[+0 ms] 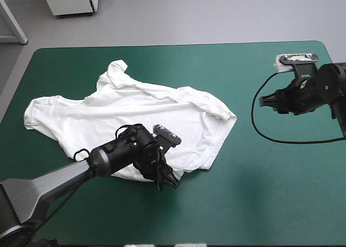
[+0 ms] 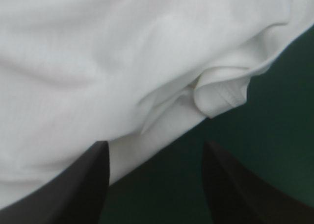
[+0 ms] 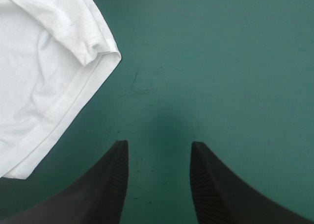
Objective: Fold the cloth
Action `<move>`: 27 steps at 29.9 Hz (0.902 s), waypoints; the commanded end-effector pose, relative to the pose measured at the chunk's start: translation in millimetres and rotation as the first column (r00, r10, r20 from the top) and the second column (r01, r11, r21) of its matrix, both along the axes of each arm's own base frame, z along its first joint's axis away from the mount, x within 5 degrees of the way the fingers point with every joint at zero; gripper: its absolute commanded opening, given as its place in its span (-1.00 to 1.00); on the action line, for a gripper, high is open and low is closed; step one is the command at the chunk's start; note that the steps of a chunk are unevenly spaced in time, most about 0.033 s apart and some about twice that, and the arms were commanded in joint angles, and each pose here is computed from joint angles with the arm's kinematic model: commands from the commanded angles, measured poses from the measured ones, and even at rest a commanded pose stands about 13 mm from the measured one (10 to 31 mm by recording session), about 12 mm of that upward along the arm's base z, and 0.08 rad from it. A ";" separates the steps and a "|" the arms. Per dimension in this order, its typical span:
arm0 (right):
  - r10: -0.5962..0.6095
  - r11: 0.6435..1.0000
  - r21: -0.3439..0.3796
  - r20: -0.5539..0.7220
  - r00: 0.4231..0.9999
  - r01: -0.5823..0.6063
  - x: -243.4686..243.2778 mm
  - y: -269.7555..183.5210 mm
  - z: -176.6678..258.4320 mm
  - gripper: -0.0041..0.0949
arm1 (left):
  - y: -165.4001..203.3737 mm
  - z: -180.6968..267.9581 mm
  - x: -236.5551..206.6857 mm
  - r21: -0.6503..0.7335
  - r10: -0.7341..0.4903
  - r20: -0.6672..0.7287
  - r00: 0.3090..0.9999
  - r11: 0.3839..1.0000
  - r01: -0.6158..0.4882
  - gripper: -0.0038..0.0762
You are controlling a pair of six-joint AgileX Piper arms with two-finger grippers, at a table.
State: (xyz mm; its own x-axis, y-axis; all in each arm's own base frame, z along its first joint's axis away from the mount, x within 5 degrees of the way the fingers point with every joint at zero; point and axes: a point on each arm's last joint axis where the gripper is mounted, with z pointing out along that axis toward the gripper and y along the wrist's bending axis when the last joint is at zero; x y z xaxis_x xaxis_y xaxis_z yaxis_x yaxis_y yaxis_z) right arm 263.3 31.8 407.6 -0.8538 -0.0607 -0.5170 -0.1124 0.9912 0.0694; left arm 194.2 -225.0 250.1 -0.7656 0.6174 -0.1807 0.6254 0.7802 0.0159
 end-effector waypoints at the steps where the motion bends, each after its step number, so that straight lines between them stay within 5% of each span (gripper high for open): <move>1: -0.008 1.000 -0.005 0.084 0.996 0.008 -8.3 -4.6 18.0 -0.13 | -11.0 14.1 -2.7 -0.085 -0.040 0.037 0.999 0.995 0.043 0.11; 18: -0.011 1.000 -0.019 0.090 0.996 0.013 -7.8 -5.9 18.1 -0.13 | -44.3 -35.2 1.0 -0.026 -0.117 0.024 0.993 0.993 0.118 0.08; 20: -0.012 1.000 -0.016 0.100 0.995 0.013 -7.0 -5.7 18.7 -0.13 | -45.7 -38.4 2.1 -0.025 -0.115 0.024 0.993 0.993 0.115 -0.11; 24: -0.014 1.000 -0.012 0.137 0.990 0.016 -0.4 -5.2 18.6 -0.13 | -46.1 -39.0 3.4 -0.025 -0.122 0.039 0.992 0.992 0.123 -0.92; 27: 0.016 1.000 -0.003 0.131 0.991 -0.016 8.1 -1.6 13.0 -0.13 | -45.8 -38.8 4.5 -0.019 -0.129 0.053 0.990 0.991 0.131 -0.92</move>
